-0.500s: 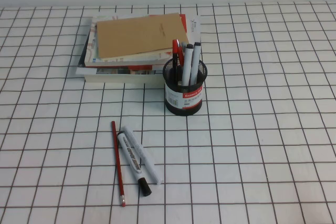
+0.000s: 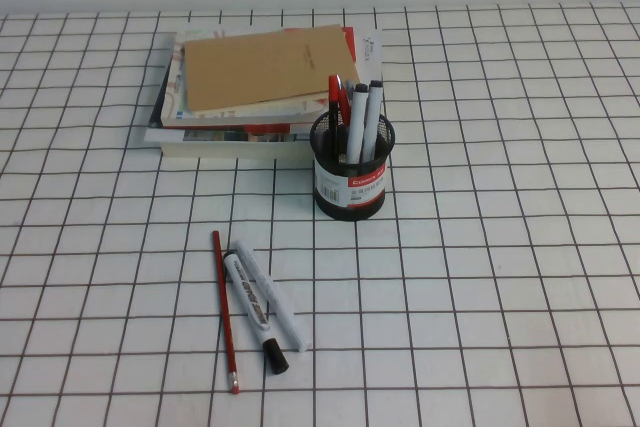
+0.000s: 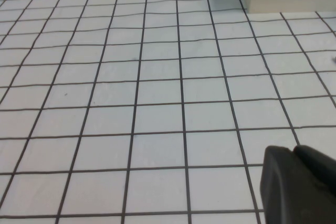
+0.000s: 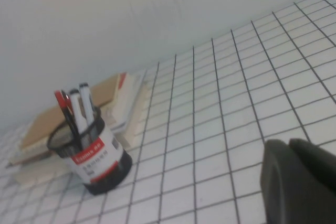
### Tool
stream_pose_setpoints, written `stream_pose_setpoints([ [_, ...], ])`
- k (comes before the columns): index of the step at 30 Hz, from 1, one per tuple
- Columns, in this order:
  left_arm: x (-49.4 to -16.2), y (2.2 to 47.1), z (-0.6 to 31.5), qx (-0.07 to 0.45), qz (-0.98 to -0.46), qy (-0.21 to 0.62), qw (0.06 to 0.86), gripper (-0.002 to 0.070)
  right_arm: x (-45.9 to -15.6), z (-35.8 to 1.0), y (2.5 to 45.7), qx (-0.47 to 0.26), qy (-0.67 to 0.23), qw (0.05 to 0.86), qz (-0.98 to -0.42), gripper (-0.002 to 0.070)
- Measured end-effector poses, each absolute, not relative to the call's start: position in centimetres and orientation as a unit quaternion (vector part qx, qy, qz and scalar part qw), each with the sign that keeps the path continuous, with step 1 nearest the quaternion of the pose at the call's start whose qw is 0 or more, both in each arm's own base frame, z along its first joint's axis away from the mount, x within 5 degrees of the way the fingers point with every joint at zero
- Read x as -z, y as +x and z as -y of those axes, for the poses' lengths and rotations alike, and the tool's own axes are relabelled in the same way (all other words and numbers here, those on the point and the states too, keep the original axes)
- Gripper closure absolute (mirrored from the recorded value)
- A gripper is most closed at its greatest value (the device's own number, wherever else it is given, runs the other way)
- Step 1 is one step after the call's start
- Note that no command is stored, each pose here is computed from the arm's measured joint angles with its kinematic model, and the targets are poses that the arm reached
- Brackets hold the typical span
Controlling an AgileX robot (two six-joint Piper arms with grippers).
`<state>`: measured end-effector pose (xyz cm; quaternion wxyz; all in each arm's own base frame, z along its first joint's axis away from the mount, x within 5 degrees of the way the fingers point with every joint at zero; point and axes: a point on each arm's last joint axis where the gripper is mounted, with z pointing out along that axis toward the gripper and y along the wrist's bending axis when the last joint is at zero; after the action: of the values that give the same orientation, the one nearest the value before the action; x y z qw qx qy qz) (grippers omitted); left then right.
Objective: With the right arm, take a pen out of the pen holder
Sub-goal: 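Take a marker out of the pen holder and lay it on the table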
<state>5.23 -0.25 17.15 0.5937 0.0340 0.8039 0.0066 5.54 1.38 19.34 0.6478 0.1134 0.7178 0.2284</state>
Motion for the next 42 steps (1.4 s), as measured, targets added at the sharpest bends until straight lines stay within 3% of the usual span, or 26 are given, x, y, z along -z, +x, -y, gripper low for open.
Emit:
stream_pose_setpoints([
  [8, -17.2, 5.2, 0.2, -0.007, -0.804, 0.034, 0.594, 0.0680, -19.7, -1.3, 5.6, -0.269, 0.156, 0.645, -0.698, 0.0692],
  [21, -17.2, 5.2, 0.2, -0.007, -0.804, 0.034, 0.594, 0.0680, -19.7, -1.3, 5.6, -0.239, 0.125, 0.659, -0.702, 0.0692],
  [27, -17.2, 5.2, 0.2, -0.007, -0.804, 0.034, 0.594, 0.0679, -19.6, -1.5, 5.5, -0.280, 0.151, 0.640, -0.699, 0.0692],
  [35, -17.2, 5.2, 0.2, -0.007, -0.804, 0.034, 0.594, 0.0680, -24.4, -3.2, 7.0, -0.308, 0.099, 0.551, -0.769, 0.0692],
  [42, -17.2, 5.2, 0.2, -0.007, -0.804, 0.034, 0.594, 0.0679, -27.9, -4.2, 11.2, -0.260, 0.019, 0.446, -0.856, 0.0692],
])
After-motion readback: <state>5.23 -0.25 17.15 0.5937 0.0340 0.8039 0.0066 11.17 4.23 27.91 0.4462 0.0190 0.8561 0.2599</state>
